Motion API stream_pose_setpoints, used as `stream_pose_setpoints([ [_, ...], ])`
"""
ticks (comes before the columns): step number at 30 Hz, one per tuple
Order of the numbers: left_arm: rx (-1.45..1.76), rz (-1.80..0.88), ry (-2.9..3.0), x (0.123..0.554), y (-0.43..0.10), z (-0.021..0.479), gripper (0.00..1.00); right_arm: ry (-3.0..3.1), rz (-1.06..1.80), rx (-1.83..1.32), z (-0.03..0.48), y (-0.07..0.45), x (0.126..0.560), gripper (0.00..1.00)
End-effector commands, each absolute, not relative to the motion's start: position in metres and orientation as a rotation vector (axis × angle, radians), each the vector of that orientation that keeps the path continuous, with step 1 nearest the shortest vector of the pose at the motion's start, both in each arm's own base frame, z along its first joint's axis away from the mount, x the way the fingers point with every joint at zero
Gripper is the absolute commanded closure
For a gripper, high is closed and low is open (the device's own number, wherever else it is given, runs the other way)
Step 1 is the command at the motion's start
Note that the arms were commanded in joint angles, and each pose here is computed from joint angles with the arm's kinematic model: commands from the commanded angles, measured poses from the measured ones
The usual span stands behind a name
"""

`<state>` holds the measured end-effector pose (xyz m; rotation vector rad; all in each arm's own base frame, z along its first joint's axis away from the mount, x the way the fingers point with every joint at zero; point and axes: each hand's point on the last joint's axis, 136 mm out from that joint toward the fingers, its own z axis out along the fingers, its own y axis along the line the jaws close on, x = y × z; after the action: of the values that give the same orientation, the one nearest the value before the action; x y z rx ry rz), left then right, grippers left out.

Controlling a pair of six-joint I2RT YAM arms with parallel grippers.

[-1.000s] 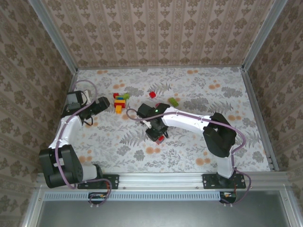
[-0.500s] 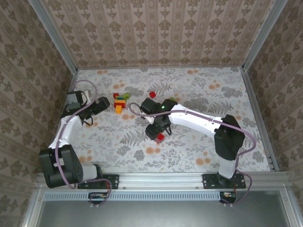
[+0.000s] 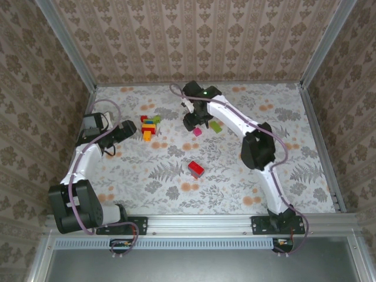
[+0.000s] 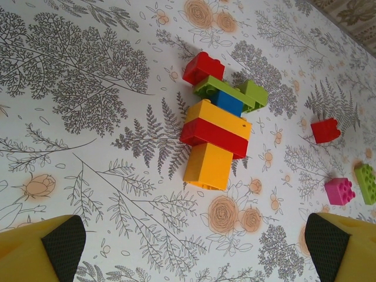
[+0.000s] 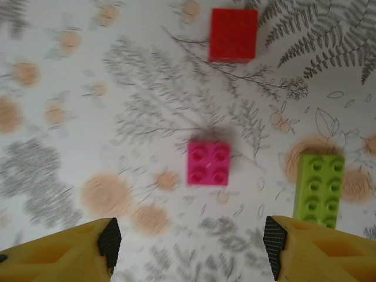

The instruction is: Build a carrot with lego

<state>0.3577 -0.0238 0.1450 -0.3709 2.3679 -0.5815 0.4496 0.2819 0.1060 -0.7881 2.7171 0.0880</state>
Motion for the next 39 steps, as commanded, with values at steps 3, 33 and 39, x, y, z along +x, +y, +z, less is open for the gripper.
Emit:
stream_pose_setpoints([
  [3, -0.321, -0.573, 2.350, 0.361, -0.026, 0.157, 0.00, 2.815, 0.099, -0.857, 0.070, 0.275, 0.456, 0.32],
  [33, -0.322, -0.570, 2.350, 0.363, -0.025, 0.157, 0.00, 2.895, 0.199, -0.823, 0.037, 0.273, 0.452, 0.65],
  [39, -0.323, -0.577, 2.354, 0.364, -0.026, 0.155, 0.00, 2.840, 0.210, -0.805, 0.077, 0.271, 0.432, 0.67],
])
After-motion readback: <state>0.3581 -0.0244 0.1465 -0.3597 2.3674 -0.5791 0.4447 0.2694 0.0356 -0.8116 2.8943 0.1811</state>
